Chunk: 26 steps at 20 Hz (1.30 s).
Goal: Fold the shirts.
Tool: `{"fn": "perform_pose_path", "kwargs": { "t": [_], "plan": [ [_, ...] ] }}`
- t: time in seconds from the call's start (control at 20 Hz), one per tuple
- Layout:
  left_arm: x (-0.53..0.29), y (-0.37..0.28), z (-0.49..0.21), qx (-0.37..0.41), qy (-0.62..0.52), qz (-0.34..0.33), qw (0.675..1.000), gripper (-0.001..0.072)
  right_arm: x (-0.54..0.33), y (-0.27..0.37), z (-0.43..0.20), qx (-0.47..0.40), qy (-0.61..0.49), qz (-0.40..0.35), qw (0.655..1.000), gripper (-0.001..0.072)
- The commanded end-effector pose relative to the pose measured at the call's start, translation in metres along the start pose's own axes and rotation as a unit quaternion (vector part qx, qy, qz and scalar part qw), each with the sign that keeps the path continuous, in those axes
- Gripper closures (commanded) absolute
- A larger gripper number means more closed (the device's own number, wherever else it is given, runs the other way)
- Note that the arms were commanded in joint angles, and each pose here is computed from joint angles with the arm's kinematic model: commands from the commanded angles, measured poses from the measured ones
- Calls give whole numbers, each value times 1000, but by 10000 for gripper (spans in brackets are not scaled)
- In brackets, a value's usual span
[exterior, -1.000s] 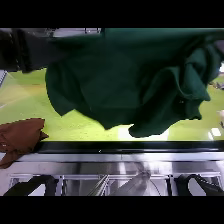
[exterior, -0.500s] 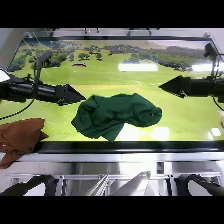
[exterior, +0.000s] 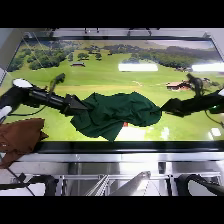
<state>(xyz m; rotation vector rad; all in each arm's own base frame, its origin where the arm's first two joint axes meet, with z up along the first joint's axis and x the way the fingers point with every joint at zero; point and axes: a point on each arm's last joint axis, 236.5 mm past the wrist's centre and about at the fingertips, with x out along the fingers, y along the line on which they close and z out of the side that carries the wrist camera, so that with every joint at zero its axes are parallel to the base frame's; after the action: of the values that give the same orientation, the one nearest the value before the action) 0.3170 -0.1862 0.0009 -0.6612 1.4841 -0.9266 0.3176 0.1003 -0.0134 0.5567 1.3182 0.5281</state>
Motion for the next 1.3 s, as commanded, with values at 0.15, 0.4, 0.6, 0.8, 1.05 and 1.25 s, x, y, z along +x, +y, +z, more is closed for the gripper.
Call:
{"fn": "perform_pose_path", "kwargs": {
  "t": [0.15,0.4,0.6,0.8,1.05,1.25],
  "plan": [
    [77,43,7,-35,30,30,998,-3,84,18,-17,25,25,58,998,195],
    [92,55,27,-67,-5,18,998,7,122,45,10,37,-23,146,988,461],
    [92,62,36,-68,-26,30,997,615,105,76,16,4,-34,207,978,681],
    [86,33,44,-58,-41,-14,997,703,83,104,7,-26,-22,245,969,681],
    [4,-120,58,84,-139,-173,971,703,9,147,9,-78,-56,293,951,681],
    [-127,-260,10,241,-274,-265,892,703,-104,199,15,-178,-153,299,925,681]
  ]
}}
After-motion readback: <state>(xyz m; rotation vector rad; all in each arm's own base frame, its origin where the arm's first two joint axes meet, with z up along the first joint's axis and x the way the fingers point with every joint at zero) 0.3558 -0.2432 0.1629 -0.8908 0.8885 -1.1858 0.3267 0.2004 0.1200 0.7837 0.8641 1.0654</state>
